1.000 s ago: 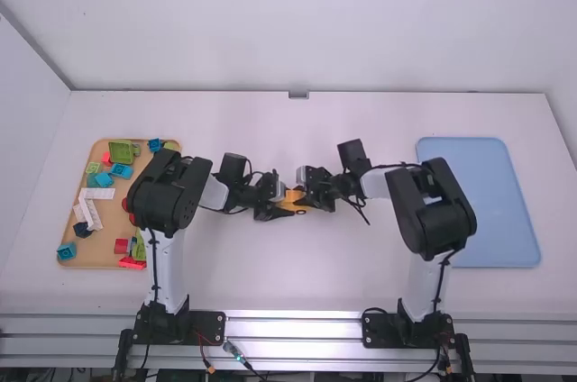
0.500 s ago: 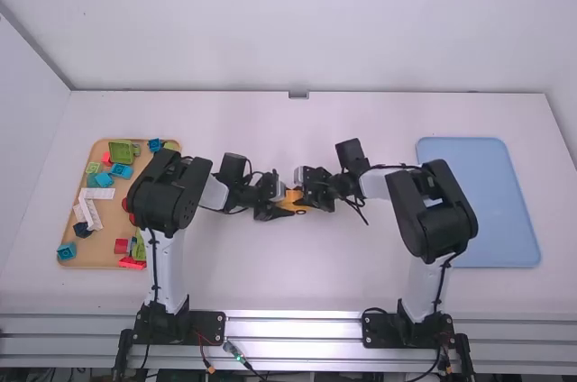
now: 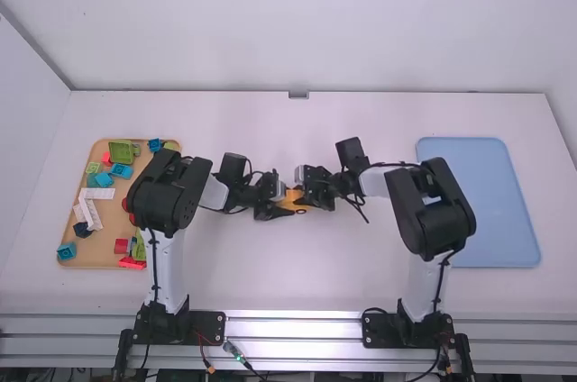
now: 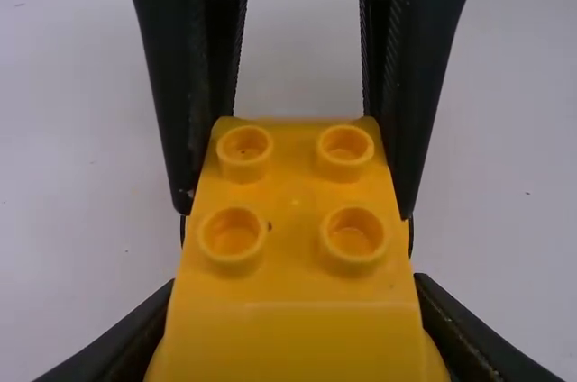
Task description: Assemble lego blocks to make yellow taxi
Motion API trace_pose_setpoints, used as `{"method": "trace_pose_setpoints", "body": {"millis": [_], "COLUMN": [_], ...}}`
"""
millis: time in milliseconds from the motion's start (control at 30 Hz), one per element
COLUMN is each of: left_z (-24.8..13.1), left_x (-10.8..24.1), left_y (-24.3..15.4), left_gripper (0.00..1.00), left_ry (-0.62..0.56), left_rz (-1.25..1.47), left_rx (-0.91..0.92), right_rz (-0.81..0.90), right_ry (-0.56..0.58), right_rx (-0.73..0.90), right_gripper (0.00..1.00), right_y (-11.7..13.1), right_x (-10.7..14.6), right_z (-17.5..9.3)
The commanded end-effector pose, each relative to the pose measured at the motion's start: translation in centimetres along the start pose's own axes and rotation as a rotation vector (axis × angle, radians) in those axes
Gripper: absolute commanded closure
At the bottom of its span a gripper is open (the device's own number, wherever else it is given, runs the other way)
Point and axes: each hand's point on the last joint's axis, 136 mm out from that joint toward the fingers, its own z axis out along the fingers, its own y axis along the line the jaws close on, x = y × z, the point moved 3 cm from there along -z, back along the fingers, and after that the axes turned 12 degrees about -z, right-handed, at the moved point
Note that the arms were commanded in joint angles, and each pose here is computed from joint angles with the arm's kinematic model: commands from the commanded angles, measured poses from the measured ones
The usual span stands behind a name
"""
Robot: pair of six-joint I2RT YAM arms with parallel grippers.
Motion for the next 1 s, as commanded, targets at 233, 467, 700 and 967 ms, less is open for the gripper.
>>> {"method": "trace_pose_setpoints", "body": {"millis": [233,467,700,967], "left_z": [0.3,0.3,0.3,0.3], "left_x": [0.1,0.1,0.1,0.1], "left_y": [-0.3,-0.3,-0.3,-0.3], "left_gripper": [0.6,0.6,0.6,0.6], "left_ry": [-0.002,-0.002,-0.003,-0.002], "left_rz": [-0.015,-0.016,-0.016,-0.015], "left_rx": [0.018,0.018,0.017,0.017], "right_rz": [0.026,0.019,0.005,-0.02], "right_ry": [-0.019,-0.04,-0.066,-0.11], "right_rx": [-0.027,-0.017,-0.014,-0.007], "right_gripper": [0.71,0.67,0.59,0.49], "right_y": [0.4,0.0,-0.1,-0.5], "right_x": [0.6,0.2,-0.2,-0.8], "right_z": [0.7,0.7,0.7,0.5]}}
